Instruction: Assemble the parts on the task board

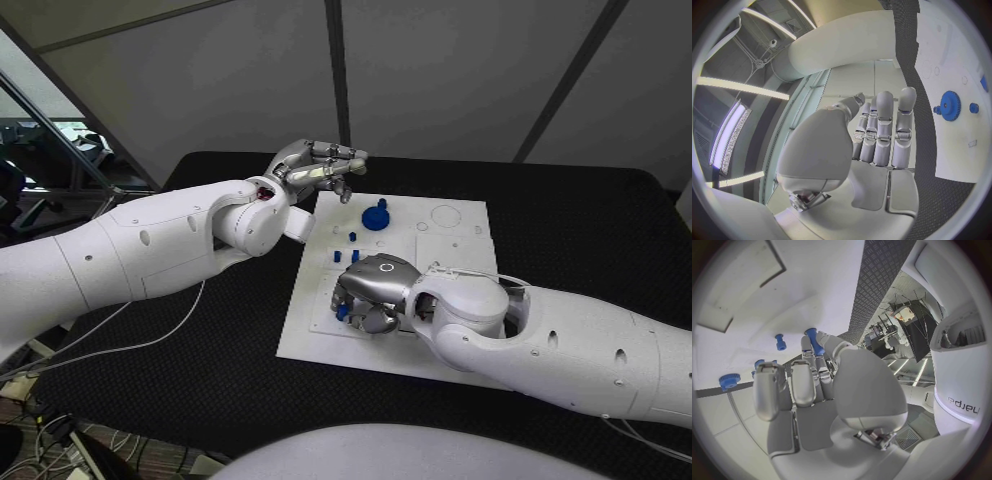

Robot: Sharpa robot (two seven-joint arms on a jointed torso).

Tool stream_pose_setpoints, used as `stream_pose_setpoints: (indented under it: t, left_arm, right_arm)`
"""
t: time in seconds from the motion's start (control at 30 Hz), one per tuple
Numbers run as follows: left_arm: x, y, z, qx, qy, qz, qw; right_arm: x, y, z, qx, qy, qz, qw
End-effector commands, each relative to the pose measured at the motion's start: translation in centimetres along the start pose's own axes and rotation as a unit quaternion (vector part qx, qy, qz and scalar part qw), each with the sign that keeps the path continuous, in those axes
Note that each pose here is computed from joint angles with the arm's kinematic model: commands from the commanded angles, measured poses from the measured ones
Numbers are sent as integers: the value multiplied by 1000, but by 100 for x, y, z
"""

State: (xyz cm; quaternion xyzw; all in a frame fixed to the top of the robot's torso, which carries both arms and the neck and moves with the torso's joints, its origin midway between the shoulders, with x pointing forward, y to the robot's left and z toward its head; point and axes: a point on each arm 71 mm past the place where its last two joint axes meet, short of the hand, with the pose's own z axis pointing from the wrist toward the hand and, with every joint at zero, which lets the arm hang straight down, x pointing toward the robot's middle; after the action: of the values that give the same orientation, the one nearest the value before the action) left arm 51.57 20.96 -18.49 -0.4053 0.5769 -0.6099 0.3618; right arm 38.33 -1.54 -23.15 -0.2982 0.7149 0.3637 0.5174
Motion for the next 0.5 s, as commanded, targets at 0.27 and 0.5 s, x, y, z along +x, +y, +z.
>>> stream_pose_setpoints:
  t: [0.27,0.5]
  left_arm:
    - [10,-6,18,1,5,-4,1000]
    - [6,2,17,0,5,-3,1000]
  right_arm:
    - [4,3,13,-7,-9,3,1000]
    - [-20,-1,-16,-8,-33,9,999]
